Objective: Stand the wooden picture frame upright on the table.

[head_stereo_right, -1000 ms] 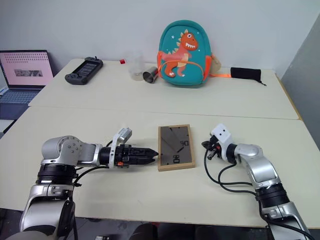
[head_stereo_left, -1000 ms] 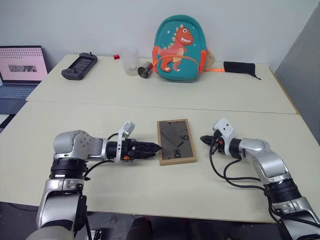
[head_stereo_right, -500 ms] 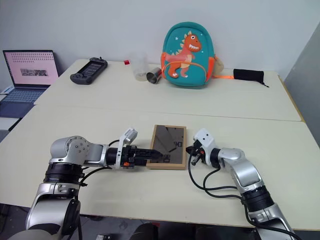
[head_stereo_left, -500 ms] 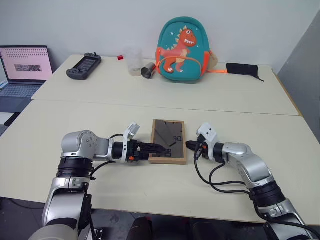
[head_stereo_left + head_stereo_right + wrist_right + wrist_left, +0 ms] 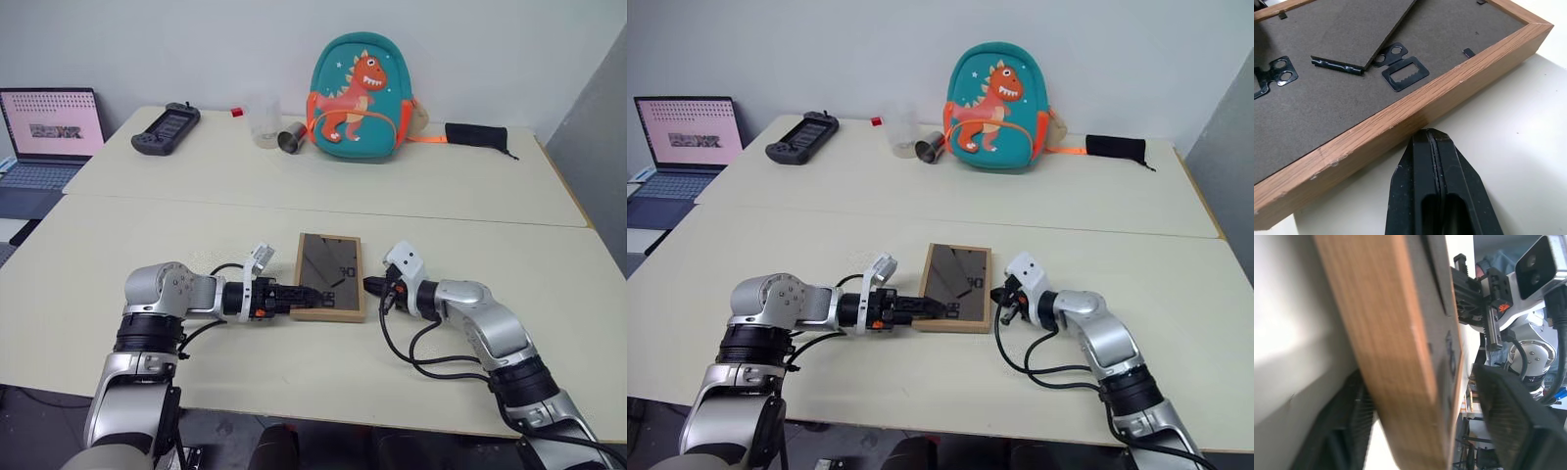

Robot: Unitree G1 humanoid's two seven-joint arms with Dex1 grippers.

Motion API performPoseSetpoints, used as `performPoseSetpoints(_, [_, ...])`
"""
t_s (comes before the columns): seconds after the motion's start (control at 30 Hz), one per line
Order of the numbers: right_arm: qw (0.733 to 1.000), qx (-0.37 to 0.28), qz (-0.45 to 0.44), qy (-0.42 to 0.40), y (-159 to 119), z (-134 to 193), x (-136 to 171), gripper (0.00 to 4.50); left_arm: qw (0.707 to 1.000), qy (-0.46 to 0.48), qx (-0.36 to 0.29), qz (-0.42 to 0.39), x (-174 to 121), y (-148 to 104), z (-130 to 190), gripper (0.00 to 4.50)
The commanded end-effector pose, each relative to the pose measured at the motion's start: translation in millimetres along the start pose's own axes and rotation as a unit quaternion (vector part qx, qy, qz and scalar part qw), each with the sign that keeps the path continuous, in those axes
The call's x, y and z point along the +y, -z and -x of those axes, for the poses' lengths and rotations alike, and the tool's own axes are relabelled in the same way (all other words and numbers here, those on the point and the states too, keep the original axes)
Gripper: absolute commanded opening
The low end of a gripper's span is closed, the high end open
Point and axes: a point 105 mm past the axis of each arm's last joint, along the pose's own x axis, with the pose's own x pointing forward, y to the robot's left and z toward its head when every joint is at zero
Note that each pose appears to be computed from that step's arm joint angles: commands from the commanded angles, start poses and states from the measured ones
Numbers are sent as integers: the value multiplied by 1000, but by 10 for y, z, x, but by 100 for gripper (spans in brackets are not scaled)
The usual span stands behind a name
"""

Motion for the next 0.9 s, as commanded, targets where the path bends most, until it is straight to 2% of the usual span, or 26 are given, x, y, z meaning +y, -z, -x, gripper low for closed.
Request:
performPoseSetpoints(0.03, [1000, -18, 10, -2, -85, 24, 28, 0, 1000, 22, -13, -16, -81, -52, -13, 219])
performPoseSetpoints(0.13, [999, -32, 4, -10, -144, 21, 48, 0, 997, 44, -43, -38, -174, -168, 10, 163])
performPoseSetpoints(0.23, [999, -30, 8, 7, -136, 53, -30, 0, 995, 51, -62, -54, -231, -247, 43, 128])
performPoseSetpoints(0.37, [998, -28, 19, 53, -192, 291, -327, 0, 992, 49, -78, -87, -329, -353, 105, 128])
performPoseSetpoints(0.47, [997, -62, -15, 37, -439, 510, -417, 0, 987, 59, -70, -129, -456, -337, 144, 128])
performPoseSetpoints(0.5, [997, -70, -31, 23, -511, 571, -417, 34, 986, 59, -66, -143, -481, -323, 150, 128])
performPoseSetpoints(0.53, [996, -78, -35, 4, -608, 628, -396, 39, 984, 62, -68, -154, -508, -323, 156, 128])
performPoseSetpoints(0.67, [992, -112, -41, -38, -971, 714, -323, 132, 977, 57, -85, -189, -542, -346, 154, 128])
performPoseSetpoints(0.77, [990, -126, -32, -60, -1175, 636, -231, 200, 970, 58, -102, -213, -596, -390, 139, 128])
performPoseSetpoints(0.9, [988, -136, -29, -74, -1302, 448, -148, 295, 967, 62, -111, -222, -644, -413, 114, 128])
